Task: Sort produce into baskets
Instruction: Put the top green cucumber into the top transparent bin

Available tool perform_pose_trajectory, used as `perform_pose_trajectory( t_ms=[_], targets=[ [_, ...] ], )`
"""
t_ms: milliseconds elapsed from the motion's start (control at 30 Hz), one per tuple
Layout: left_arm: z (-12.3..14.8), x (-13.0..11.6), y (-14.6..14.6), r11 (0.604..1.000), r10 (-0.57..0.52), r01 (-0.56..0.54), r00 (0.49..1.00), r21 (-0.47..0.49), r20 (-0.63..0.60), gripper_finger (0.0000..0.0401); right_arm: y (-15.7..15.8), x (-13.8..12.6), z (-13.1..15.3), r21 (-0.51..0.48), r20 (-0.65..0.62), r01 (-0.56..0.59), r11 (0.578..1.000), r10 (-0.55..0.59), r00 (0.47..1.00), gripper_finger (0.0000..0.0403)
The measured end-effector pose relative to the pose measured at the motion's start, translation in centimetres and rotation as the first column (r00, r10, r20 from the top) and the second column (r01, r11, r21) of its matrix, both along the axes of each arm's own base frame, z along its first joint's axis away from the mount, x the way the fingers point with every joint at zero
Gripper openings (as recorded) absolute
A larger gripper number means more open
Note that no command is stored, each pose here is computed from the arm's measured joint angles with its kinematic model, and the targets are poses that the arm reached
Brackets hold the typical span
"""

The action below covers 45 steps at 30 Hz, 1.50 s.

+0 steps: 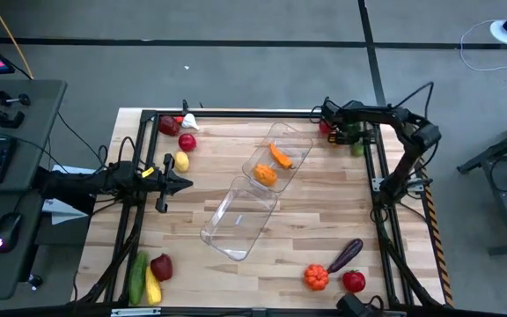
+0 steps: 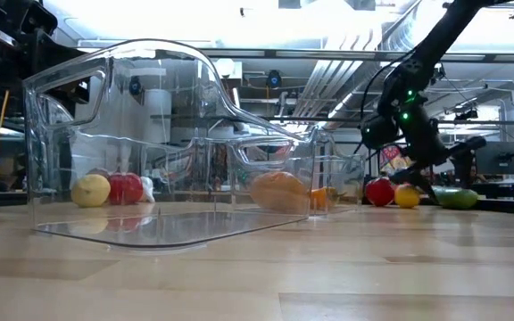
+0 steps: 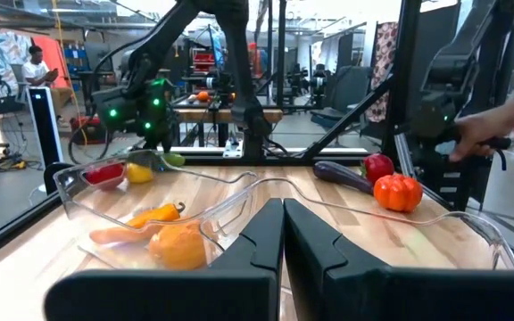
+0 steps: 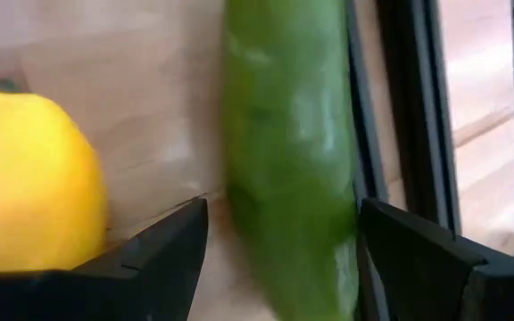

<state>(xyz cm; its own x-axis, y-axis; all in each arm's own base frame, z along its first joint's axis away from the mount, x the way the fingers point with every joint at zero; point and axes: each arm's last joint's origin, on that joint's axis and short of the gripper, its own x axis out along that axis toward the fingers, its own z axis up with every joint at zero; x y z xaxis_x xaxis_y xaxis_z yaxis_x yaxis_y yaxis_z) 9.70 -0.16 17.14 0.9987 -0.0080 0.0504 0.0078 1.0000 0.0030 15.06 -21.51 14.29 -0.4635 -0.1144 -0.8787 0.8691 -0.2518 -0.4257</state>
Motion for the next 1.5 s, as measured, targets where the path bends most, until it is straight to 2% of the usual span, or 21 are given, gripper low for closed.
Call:
perform_pose_trajectory(
  t_ms=[133, 367, 467, 633, 800, 900, 1000, 1100, 1200, 1233, 1300, 1400, 1500],
  targets=[
    [0.0, 0.0, 0.0, 1.0, 0.0, 0.0, 1.0, 0.0, 0.0, 0.0, -0.1, 0.1, -0.8, 0.034, -0.015, 0.004, 0.999, -0.003, 1.0, 0.0287],
    [0.0, 0.0, 0.0, 1.0, 0.0, 0.0, 1.0, 0.0, 0.0, 0.0, -0.1, 0.2, -1.0, 0.037, -0.022, 0.0, 0.999, 0.0, 1.0, 0.0279],
    [0.0, 0.0, 0.0, 1.0, 0.0, 0.0, 1.0, 0.0, 0.0, 0.0, 0.0, 0.2, -1.1, 0.054, -0.019, -0.022, 0.998, 0.023, 1.0, 0.0244],
    [0.0, 0.0, 0.0, 1.0, 0.0, 0.0, 1.0, 0.0, -0.001, 0.0, 0.4, 0.1, -1.0, 0.102, -0.053, -0.047, 0.994, 0.053, 0.997, 0.015],
    [0.0, 0.0, 0.0, 1.0, 0.0, 0.0, 1.0, 0.0, 0.0, 0.0, 1.7, 0.1, -0.1, 0.158, -0.132, -0.119, 0.98, 0.14, 0.981, 0.0149],
    [0.0, 0.0, 0.0, 1.0, 0.0, 0.0, 1.0, 0.0, -0.001, 0.0, 2.9, 0.3, 1.7, 0.12, -0.176, -0.175, 0.977, 0.194, 0.965, 0.0149],
    [0.0, 0.0, 0.0, 1.0, 0.0, 0.0, 1.0, 0.0, 0.0, 0.0, 4.4, 0.5, 4.2, 0.021, -0.174, -0.214, 0.977, 0.214, 0.961, 0.0149],
    [0.0, 0.0, 0.0, 1.0, 0.0, 0.0, 1.0, 0.0, 0.0, 0.0, 6.2, 0.4, 6.9, -0.111, -0.1, -0.209, 0.972, 0.198, 0.975, 0.0149],
    [0.0, 0.0, 0.0, 1.0, 0.0, 0.0, 1.0, 0.0, 0.0, 0.0, 8.2, 0.7, 9.5, -0.276, 0.061, -0.195, 0.941, 0.22, 0.974, 0.0149],
    [0.0, 0.0, 0.0, 1.0, 0.0, 0.0, 1.0, 0.0, -0.001, 0.0, 8.9, 1.1, 10.2, -0.328, 0.14, -0.203, 0.922, 0.26, 0.955, 0.0149],
    [0.0, 0.0, 0.0, 1.0, 0.0, 0.0, 1.0, 0.0, 0.0, 0.0, 10.1, 2.2, 11.7, -0.422, 0.285, -0.241, 0.874, 0.38, 0.88, 0.0149],
    [0.0, 0.0, 0.0, 1.0, 0.0, 0.0, 1.0, 0.0, 0.0, 0.0, 11.8, 4.3, 13.7, -0.563, 0.441, -0.267, 0.782, 0.557, 0.703, 0.0149],
    [0.0, 0.0, 0.0, 1.0, 0.0, 0.0, 1.0, 0.0, 0.0, 0.0, 13.3, 6.7, 14.9, -0.66, 0.507, -0.271, 0.7, 0.682, 0.527, 0.0149]
  ],
)
